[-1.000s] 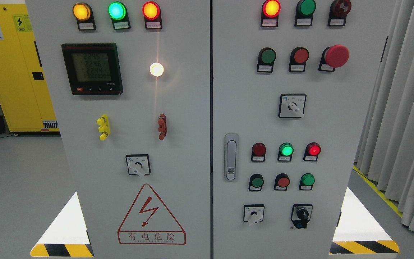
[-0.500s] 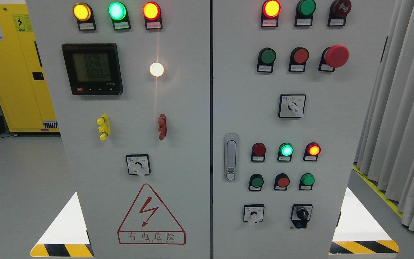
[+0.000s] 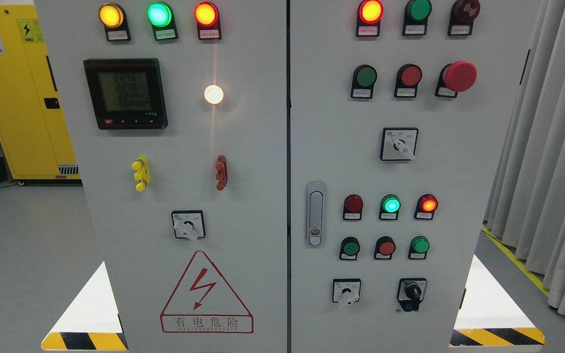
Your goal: Press green start button
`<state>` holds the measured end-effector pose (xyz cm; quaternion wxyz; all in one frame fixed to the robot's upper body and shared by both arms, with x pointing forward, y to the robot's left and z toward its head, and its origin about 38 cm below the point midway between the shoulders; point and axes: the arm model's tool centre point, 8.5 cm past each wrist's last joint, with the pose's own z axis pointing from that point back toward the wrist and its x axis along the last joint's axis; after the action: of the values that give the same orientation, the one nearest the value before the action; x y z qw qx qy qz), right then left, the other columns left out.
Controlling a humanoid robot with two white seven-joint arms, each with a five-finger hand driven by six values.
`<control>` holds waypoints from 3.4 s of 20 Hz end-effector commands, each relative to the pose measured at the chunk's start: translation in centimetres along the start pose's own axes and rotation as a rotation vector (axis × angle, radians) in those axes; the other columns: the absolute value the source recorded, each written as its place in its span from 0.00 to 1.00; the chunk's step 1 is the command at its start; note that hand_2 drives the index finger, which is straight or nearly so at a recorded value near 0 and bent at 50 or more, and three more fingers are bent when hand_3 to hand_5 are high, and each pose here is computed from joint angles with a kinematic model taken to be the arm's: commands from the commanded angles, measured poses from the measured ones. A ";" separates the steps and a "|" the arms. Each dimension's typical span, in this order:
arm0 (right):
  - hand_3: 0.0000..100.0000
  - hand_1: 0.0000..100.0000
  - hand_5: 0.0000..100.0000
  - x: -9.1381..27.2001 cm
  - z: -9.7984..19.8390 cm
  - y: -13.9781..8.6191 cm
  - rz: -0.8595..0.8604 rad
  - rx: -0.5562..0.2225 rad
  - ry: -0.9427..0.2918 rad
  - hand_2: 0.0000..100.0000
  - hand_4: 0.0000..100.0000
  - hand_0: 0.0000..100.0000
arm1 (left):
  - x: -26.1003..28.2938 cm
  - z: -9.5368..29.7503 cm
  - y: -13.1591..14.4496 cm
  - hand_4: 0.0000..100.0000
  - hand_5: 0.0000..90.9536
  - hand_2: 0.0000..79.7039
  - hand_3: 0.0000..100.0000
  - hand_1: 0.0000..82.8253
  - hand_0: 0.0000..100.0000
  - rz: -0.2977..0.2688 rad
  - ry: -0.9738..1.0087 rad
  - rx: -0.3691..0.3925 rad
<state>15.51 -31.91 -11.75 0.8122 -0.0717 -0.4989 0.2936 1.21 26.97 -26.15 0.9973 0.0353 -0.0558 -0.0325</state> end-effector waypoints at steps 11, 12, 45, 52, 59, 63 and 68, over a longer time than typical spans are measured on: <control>0.42 0.51 0.29 29.7 2.8 -10.6 0.633 -0.389 -0.727 0.00 0.45 0.27 | 3.1 -0.2 -2.2 0.00 0.00 0.00 0.00 0.67 0.12 0.004 -0.060 -0.036; 0.42 0.51 0.29 30.8 2.7 -11.0 0.669 -0.411 -0.742 0.00 0.45 0.27 | 3.1 -0.2 -2.3 0.00 0.00 0.00 0.00 0.67 0.12 0.005 -0.060 -0.038; 0.71 0.59 0.64 42.7 -4.2 -14.4 1.095 -0.485 -0.755 0.03 0.72 0.40 | 3.3 0.0 -6.8 0.00 0.00 0.00 0.00 0.67 0.12 0.008 -0.063 -0.107; 0.70 0.59 0.63 42.8 -5.3 -15.3 1.086 -0.480 -0.737 0.02 0.72 0.40 | 3.3 0.0 -6.9 0.00 0.00 0.00 0.00 0.67 0.12 0.008 -0.062 -0.108; 0.70 0.59 0.63 42.1 -6.2 -15.7 1.074 -0.465 -0.707 0.02 0.71 0.40 | 3.3 0.0 -6.9 0.00 0.00 0.00 0.00 0.67 0.12 0.010 -0.063 -0.108; 0.70 0.59 0.63 42.3 -6.2 -16.2 1.062 -0.478 -0.697 0.02 0.71 0.40 | 3.3 0.0 -6.9 0.00 0.00 0.00 0.00 0.67 0.12 0.008 -0.063 -0.108; 0.70 0.59 0.63 42.8 -6.1 -16.5 1.065 -0.490 -0.704 0.02 0.71 0.41 | 3.3 0.0 -6.9 0.00 0.00 0.00 0.00 0.67 0.12 0.008 -0.062 -0.108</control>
<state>40.90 -20.92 25.39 0.3001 -0.3957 -0.6849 0.5332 1.20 20.14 -26.39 0.9977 -0.0176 -0.0572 -0.0311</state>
